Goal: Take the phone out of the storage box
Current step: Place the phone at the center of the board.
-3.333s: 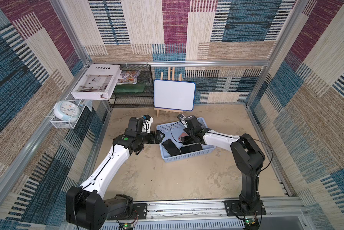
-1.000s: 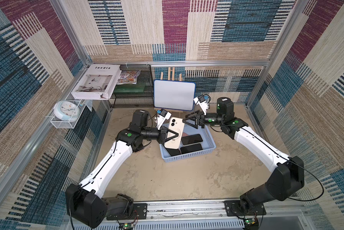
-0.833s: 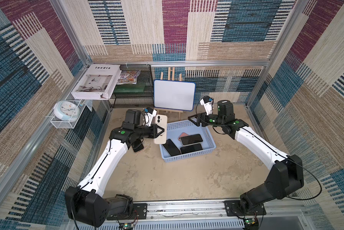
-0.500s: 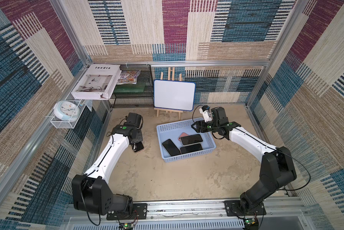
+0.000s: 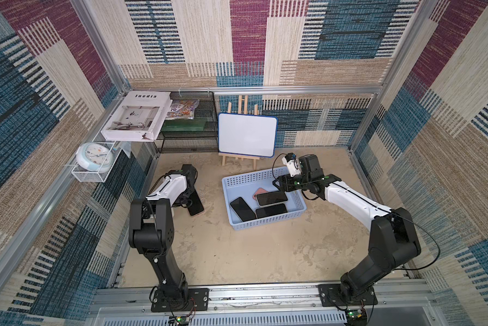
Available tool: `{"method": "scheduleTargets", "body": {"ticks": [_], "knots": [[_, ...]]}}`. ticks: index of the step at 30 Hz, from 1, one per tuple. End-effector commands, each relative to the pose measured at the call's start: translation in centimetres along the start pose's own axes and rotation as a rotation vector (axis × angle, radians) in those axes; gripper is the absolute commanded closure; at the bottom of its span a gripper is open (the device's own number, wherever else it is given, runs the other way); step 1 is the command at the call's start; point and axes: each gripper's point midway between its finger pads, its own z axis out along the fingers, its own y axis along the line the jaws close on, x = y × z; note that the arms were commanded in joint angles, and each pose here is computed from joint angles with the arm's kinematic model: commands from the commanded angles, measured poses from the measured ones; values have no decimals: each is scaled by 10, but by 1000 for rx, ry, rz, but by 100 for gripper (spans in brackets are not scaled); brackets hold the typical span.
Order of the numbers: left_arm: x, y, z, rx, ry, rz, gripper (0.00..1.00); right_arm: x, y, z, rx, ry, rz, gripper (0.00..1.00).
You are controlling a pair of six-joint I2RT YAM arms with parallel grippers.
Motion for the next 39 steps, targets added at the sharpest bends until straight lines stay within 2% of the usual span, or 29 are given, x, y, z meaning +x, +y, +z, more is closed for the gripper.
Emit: {"method": "scheduleTargets", "body": {"ticks": [1, 8, 13, 21, 26, 32, 35, 39], "knots": [[-7, -4, 6, -18, 3, 19, 100, -5, 3, -3, -12, -21, -14, 22], [-7, -16, 19, -31, 29, 36, 100, -6, 6, -2, -30, -18, -15, 22], [-9, -29, 25, 2, 50, 56, 93, -4, 9, 0, -50, -9, -10, 22], [-9, -42, 34, 36, 83, 79, 62, -6, 12, -3, -62, -17, -17, 22], [-7, -42, 33, 54, 91, 78, 50, -5, 13, 0, -70, -10, -13, 22], [-11, -39, 13, 120, 66, 45, 45, -5, 10, 2, -60, -4, -4, 22], [-17, -36, -3, 164, 35, 30, 41, -5, 11, 3, -61, 0, 1, 22], [-26, -32, -31, 226, -24, 8, 40, -6, 11, 1, -61, -3, 9, 22]]}}
